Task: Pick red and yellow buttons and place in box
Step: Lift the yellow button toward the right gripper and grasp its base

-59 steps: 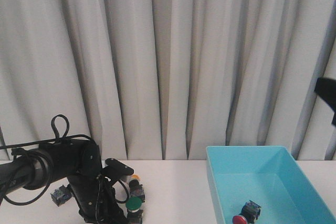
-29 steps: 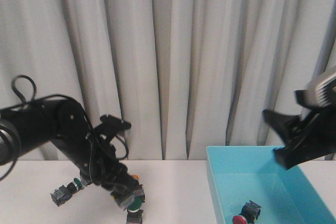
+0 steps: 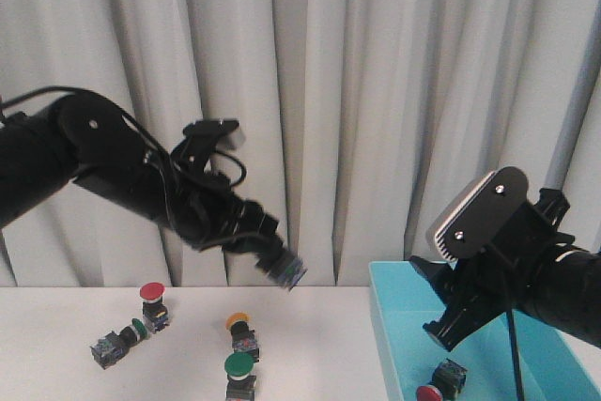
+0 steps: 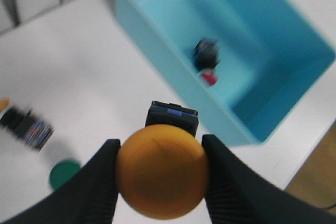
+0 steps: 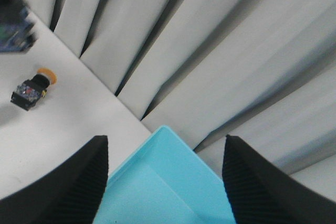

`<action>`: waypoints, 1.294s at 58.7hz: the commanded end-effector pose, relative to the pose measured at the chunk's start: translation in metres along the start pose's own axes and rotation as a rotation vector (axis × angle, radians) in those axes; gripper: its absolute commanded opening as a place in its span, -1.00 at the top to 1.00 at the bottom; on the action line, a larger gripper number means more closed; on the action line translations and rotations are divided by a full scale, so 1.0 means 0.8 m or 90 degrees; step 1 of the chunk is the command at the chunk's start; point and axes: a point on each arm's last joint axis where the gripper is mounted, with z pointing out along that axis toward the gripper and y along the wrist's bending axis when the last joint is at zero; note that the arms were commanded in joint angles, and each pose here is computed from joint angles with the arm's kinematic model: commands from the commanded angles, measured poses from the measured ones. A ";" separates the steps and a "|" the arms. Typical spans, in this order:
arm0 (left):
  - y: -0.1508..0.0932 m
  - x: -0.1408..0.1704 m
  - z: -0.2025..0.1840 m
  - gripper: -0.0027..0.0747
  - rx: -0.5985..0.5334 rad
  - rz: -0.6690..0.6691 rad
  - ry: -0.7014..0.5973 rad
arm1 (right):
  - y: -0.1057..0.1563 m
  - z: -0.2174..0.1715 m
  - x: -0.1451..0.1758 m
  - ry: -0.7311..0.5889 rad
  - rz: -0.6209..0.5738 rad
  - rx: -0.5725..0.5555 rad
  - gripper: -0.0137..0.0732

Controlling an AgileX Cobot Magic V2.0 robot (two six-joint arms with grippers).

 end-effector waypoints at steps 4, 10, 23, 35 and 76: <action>-0.038 -0.040 -0.060 0.31 0.052 0.011 -0.152 | -0.010 0.006 -0.007 -0.012 -0.013 0.037 -0.39; -0.039 -0.043 -0.063 0.30 0.055 0.010 -0.165 | 0.001 0.019 -0.004 -0.003 -0.024 0.017 -0.39; -0.037 -0.045 -0.059 0.30 0.053 0.003 -0.175 | 0.058 0.040 -0.027 -0.041 -0.136 -0.027 -0.39; -0.040 -0.044 -0.055 0.30 0.081 -0.010 -0.165 | 0.074 0.053 -0.038 -0.068 -0.145 0.057 -0.39; -0.062 -0.039 -0.018 0.30 0.117 0.012 -0.125 | 0.066 0.066 -0.046 -0.074 -0.105 0.094 -0.39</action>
